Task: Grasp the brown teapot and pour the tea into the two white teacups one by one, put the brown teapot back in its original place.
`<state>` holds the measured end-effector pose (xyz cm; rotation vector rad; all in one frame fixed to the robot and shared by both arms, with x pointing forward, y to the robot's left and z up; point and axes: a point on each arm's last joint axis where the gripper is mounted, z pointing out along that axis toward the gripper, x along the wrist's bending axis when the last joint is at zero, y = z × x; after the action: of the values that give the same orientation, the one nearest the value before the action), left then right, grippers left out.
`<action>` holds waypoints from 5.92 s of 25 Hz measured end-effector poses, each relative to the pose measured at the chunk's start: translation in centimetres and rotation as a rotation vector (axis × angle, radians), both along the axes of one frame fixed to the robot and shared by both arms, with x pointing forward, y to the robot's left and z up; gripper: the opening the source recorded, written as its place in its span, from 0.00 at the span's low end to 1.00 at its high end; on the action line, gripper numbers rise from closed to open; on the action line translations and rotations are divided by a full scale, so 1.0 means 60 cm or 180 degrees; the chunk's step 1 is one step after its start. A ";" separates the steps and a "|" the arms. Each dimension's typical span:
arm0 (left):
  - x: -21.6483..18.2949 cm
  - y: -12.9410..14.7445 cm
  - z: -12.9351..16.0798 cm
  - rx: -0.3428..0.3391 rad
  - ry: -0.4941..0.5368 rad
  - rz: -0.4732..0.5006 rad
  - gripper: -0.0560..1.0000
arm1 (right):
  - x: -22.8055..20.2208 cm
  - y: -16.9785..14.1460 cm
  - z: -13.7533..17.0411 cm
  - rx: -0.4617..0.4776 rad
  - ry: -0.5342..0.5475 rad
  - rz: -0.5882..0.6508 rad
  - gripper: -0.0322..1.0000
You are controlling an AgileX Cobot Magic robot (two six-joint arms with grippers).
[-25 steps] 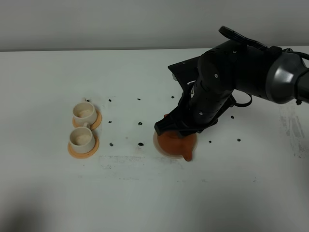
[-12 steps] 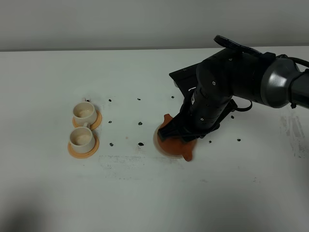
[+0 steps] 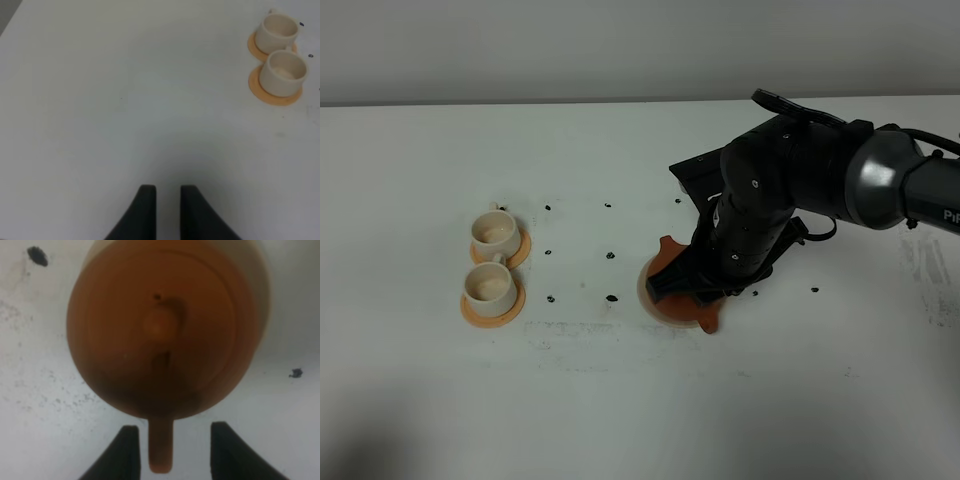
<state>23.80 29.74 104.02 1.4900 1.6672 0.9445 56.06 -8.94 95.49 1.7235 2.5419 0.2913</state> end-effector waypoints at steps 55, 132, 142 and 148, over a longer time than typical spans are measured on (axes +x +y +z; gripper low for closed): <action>0.000 0.000 0.000 0.0006 0.0000 -0.0003 0.16 | 0.003 0.003 -0.038 -0.0147 0.0119 0.0397 0.11; 0.000 0.000 0.000 0.0005 0.0000 -0.0003 0.16 | -0.064 0.111 0.045 -0.0045 -0.1789 0.2174 0.11; 0.000 0.000 0.000 0.0005 0.0000 -0.0003 0.16 | -0.032 0.133 0.016 -0.0474 -0.1745 0.2394 0.11; 0.000 0.000 0.000 0.0005 0.0000 -0.0003 0.16 | -0.025 0.143 -0.003 -0.0647 -0.1777 0.2547 0.11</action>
<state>23.80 29.74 104.02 1.4918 1.6660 0.9455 54.54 -0.35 95.32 0.3960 2.5398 0.4406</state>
